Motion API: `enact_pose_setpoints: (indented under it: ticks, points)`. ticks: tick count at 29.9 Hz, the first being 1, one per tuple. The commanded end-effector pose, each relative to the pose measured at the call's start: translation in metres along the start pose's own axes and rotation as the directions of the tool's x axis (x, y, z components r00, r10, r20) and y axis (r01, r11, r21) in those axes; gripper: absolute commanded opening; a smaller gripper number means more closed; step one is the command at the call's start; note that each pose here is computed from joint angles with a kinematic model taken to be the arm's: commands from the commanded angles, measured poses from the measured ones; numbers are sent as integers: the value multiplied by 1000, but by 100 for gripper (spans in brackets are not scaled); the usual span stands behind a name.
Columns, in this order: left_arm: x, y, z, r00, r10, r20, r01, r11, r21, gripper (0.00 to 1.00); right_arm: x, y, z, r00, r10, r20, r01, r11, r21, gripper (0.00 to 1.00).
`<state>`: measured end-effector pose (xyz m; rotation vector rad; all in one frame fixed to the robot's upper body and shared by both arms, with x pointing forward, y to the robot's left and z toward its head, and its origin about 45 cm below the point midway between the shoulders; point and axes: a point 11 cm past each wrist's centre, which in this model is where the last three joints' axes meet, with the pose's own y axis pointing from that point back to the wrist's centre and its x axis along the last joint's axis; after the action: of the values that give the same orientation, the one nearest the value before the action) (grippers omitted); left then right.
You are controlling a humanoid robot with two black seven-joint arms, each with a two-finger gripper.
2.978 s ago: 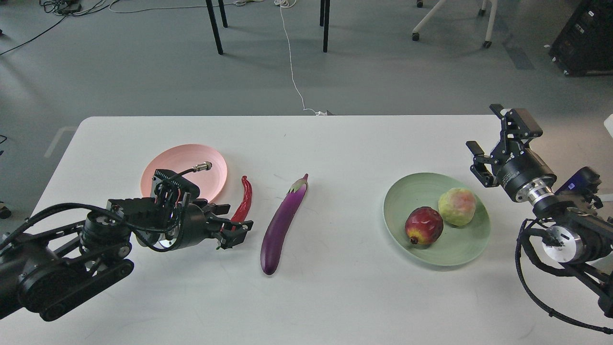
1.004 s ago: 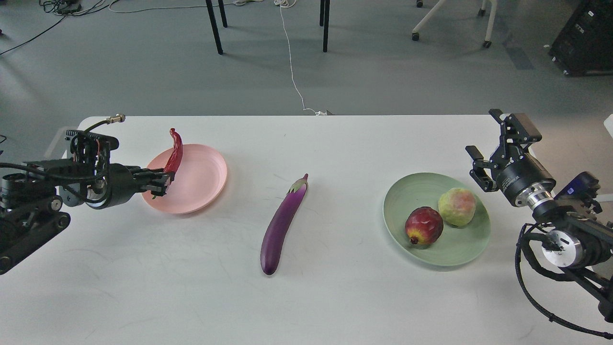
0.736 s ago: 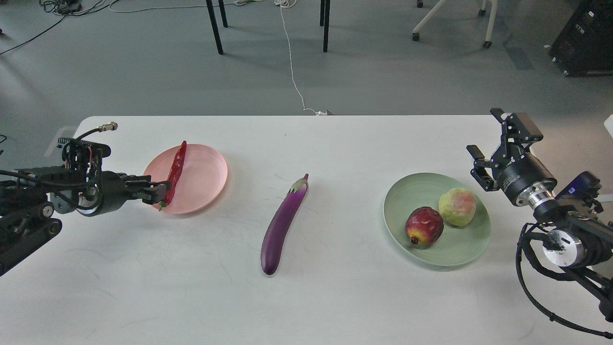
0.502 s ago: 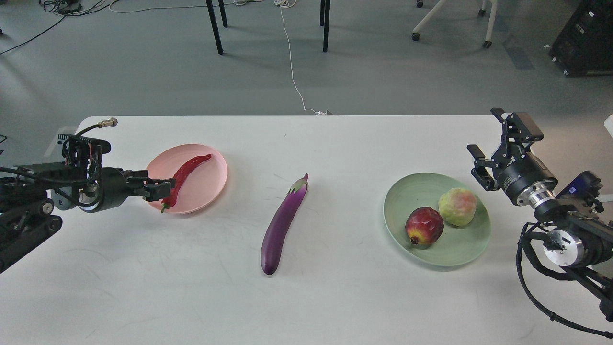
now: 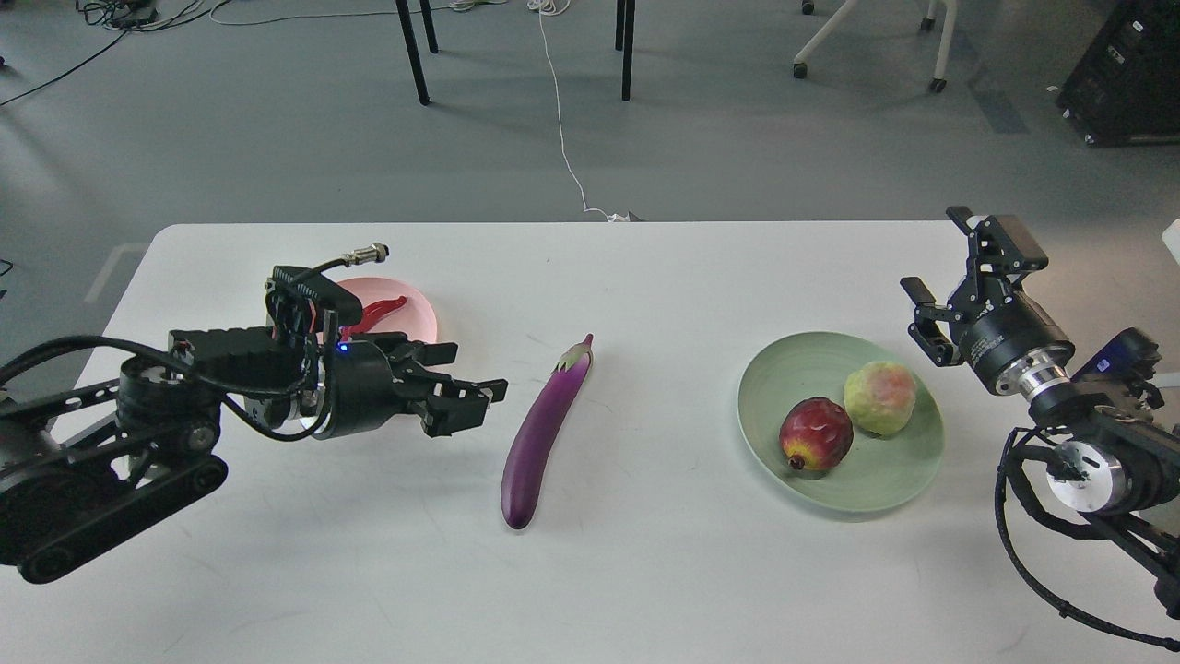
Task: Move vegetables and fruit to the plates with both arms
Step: 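Move the left gripper to the purple eggplant and grasp it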
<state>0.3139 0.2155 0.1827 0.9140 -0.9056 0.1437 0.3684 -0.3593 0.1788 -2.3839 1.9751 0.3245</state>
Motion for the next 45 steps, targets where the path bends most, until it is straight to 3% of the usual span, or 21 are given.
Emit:
enact_pose_setpoints:
  ticks: [1, 15, 32, 36, 39, 40, 45]
  points:
    - [-20, -11, 6, 999, -42, -15, 42, 999, 1, 84, 1, 1, 0, 1000, 2, -3, -2, 1000, -2, 99]
    - [-28, -47, 18, 996, -53, -69, 52, 999, -17, 84, 3, 3, 4, 1000, 7, -5, -7, 1000, -10, 99]
    - [-43, -57, 23, 992, -79, -102, 77, 997, -24, 83, 5, 4, 6, 1000, 12, -5, -12, 1000, -15, 99]
    - [-49, -57, 25, 990, -89, -112, 87, 996, -29, 69, 5, 4, 6, 1000, 12, -5, -12, 1000, -15, 99]
    - [-50, -58, 26, 989, -92, -113, 89, 996, -30, 35, 5, 4, 6, 1000, 12, -5, -12, 1000, -15, 99]
    - [-50, -58, 25, 989, -97, -111, 94, 995, -24, 28, 5, 4, 6, 1000, 12, -5, -12, 1000, -15, 99]
    - [-49, -56, 24, 990, -99, -102, 99, 995, -10, 12, 5, 4, 6, 1000, 12, -5, -12, 1000, -15, 99]
